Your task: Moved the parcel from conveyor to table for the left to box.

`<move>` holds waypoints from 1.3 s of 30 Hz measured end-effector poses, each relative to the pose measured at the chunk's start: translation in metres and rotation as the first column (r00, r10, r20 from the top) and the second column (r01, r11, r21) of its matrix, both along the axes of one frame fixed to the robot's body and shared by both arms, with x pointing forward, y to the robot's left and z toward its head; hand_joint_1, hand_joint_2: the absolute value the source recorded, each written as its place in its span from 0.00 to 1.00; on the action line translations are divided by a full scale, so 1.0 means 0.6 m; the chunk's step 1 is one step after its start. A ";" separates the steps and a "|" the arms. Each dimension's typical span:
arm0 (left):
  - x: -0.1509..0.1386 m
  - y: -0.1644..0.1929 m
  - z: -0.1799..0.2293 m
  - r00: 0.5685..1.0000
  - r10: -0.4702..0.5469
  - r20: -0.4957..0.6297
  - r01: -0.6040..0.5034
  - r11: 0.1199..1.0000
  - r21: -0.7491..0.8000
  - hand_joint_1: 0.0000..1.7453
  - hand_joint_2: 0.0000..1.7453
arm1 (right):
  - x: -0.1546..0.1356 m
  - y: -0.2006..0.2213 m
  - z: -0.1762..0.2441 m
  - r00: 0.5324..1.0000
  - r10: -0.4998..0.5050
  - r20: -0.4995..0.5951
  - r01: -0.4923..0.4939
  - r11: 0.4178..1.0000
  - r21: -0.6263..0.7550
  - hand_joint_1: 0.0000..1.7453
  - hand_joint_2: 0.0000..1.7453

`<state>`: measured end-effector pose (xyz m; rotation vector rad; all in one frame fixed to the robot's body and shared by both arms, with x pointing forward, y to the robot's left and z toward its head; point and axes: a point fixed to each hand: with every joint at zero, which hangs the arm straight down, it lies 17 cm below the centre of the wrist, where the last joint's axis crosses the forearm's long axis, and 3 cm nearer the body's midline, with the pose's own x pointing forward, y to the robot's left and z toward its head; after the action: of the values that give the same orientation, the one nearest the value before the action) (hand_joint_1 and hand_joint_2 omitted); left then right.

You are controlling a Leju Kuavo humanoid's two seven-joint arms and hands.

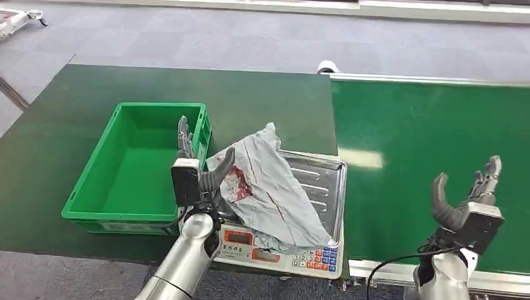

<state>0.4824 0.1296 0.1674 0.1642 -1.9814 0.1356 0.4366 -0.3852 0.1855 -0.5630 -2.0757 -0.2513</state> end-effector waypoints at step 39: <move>-0.073 -0.266 -0.196 0.755 -0.476 -0.451 0.630 0.338 0.700 0.00 1.00 | 0.010 0.058 -0.108 0.980 0.075 -0.185 -0.097 0.989 -0.114 0.00 1.00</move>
<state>0.4383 -0.0297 0.0500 0.0724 -1.6552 -1.2866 0.4424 -0.3503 0.1210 -0.5471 -1.9418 -0.0212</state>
